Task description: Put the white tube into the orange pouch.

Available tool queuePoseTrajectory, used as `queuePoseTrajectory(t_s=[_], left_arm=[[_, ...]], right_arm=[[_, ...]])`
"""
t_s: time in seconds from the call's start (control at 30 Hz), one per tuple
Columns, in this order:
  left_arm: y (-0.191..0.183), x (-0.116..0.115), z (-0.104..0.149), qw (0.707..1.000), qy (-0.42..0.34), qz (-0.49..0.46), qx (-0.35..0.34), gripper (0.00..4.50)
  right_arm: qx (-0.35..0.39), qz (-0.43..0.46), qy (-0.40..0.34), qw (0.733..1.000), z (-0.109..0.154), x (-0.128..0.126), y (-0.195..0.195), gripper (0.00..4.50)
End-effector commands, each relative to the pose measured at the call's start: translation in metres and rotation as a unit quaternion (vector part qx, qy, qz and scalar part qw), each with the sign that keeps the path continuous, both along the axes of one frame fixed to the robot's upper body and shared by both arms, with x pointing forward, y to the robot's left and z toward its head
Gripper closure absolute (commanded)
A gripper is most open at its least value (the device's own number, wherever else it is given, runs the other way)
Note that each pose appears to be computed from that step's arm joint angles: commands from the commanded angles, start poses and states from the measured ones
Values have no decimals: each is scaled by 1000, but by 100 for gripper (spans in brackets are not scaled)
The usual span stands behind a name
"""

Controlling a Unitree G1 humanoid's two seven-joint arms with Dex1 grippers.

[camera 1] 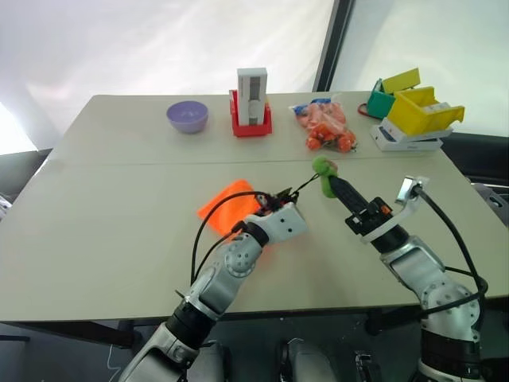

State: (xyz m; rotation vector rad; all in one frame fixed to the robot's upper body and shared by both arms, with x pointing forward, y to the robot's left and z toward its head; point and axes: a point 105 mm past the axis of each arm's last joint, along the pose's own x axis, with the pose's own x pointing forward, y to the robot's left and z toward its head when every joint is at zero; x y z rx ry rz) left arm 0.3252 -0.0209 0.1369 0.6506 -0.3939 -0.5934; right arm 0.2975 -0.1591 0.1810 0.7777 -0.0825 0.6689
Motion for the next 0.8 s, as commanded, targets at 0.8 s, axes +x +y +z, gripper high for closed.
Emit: queuePoseTrajectory(t_s=[0.8], left_arm=[[76, -15, -35, 988, 133, -25, 72, 427]], right_arm=[[-127, -242, 40, 961, -28, 56, -65, 450]])
